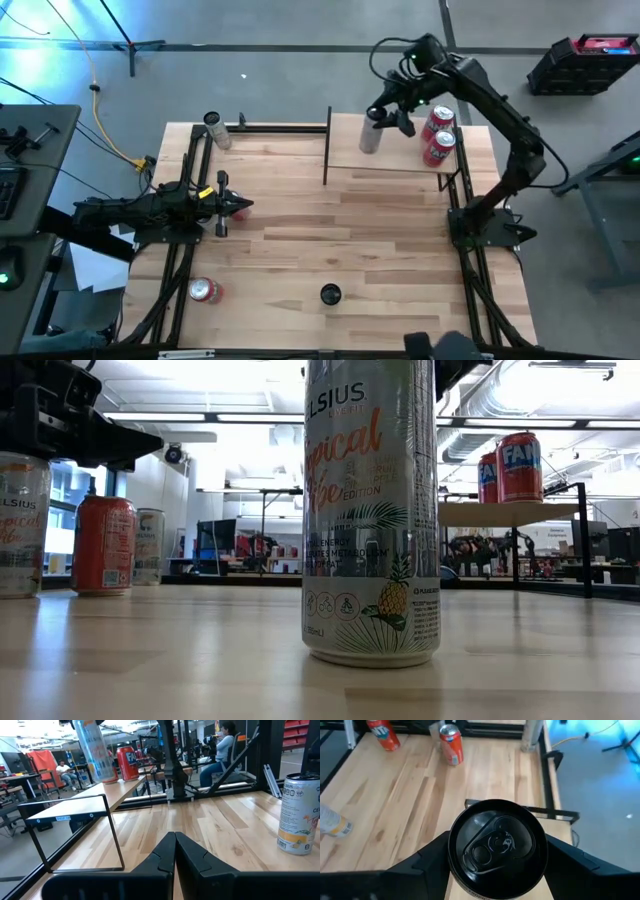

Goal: Place canned beverage on shelf
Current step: Put the white soda can on the shelf

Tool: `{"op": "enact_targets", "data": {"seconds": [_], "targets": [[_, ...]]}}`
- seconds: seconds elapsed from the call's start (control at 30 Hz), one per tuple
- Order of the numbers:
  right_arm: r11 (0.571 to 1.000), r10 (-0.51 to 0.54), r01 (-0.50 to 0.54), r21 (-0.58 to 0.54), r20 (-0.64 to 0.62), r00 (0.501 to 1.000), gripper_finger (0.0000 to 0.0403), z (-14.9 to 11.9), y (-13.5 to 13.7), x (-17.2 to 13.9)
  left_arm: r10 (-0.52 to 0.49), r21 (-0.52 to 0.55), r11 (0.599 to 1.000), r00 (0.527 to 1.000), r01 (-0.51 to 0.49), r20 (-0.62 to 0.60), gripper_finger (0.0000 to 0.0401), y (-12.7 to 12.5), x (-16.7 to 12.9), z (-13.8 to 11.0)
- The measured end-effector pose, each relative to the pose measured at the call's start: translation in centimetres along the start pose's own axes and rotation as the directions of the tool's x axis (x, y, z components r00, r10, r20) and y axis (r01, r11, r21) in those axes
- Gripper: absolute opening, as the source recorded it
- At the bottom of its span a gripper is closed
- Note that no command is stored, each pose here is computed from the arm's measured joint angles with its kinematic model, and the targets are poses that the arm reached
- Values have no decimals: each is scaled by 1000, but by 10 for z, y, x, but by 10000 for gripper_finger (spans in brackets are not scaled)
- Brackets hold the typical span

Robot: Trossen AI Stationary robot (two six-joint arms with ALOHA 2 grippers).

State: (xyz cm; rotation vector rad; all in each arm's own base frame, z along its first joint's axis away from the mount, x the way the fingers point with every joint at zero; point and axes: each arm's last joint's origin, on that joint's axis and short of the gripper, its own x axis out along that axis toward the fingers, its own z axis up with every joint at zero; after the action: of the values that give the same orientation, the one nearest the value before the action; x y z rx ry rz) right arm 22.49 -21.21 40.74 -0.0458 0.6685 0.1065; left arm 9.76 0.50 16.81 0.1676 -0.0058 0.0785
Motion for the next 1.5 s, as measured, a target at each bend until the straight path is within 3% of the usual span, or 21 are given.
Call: {"op": "enact_targets", "data": {"seconds": [0.13, 0.47, 0.6, 1.2, 1.33, 1.5], "targets": [[1000, 18, -17, 13, -36, 999, 243, -4, -9, 19, 0, 0, 1000, 1000, 0, 0, 3, 0, 0, 0], [999, -46, 46, 3, 21, 999, 243, 2, -21, 24, 0, 0, 1000, 1000, 0, 0, 3, 0, 0, 0], [996, -86, 87, 22, -34, 996, 243, 0, -22, 27, 0, 0, 1000, 1000, 0, 0, 3, 0, 0, 0], [998, -60, 58, -25, -82, 995, 247, 10, -3, 43, 0, 0, 1000, 1000, 0, -1, 3, 0, 0, 0], [995, -98, 94, -41, -124, 987, 248, 9, -2, 44, 0, 0, 1000, 1000, 0, 0, 3, 0, 0, 0], [994, -96, 88, -65, -139, 986, 264, 9, -1, 46, 0, 0, 1000, 1000, 0, 0, 3, 0, 0, 0]]}}
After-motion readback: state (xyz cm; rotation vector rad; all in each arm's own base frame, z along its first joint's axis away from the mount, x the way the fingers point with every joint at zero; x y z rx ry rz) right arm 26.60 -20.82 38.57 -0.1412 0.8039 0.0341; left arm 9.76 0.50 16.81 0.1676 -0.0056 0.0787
